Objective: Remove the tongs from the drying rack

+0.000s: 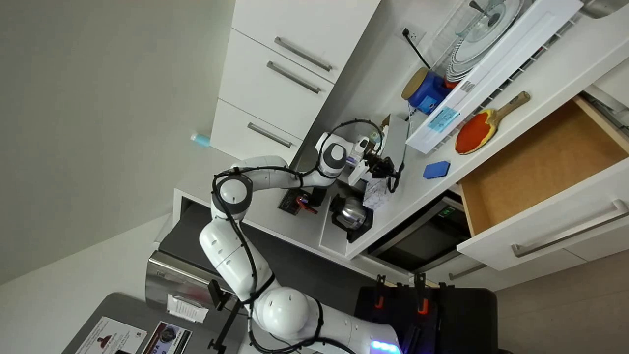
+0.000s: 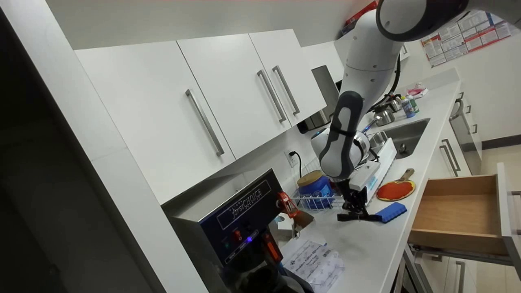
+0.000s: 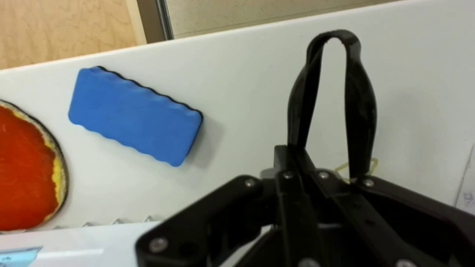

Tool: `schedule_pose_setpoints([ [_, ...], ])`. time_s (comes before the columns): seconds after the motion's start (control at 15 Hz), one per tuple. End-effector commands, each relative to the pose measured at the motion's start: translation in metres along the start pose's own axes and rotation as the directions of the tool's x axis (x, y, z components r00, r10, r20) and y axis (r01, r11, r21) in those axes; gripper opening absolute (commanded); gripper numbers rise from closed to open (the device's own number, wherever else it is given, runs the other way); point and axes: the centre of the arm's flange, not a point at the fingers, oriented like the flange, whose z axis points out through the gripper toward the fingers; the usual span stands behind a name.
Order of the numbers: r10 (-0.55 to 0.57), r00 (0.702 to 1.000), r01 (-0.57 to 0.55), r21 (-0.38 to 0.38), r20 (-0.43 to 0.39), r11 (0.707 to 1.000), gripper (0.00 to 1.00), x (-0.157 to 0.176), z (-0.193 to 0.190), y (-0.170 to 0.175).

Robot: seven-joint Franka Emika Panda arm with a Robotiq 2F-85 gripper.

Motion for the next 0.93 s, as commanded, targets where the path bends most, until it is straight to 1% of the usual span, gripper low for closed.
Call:
schedule_pose_setpoints([
  [0.0, 0.053, 0.997, -0.055, -0.033, -0.053, 0.998, 0.01, 0.011, 0.016, 0.000],
  [0.27, 0.053, 0.996, -0.054, -0.019, -0.070, 0.998, 0.01, 0.015, 0.029, 0.000],
  [0.4, 0.043, 0.997, -0.044, -0.020, -0.063, 0.999, 0.01, 0.017, 0.033, -0.003],
  [0.47, 0.035, 0.998, -0.036, -0.021, -0.049, 0.999, 0.29, 0.017, 0.034, -0.005],
  [0.53, 0.028, 0.998, -0.029, -0.022, -0.047, 0.999, 0.30, 0.017, 0.035, -0.007],
  [0.67, 0.021, 0.998, -0.023, -0.027, -0.052, 0.999, 0.44, 0.017, 0.033, -0.013],
  [0.87, 0.016, 0.998, -0.017, -0.026, -0.063, 0.999, 0.68, 0.018, 0.030, -0.019],
])
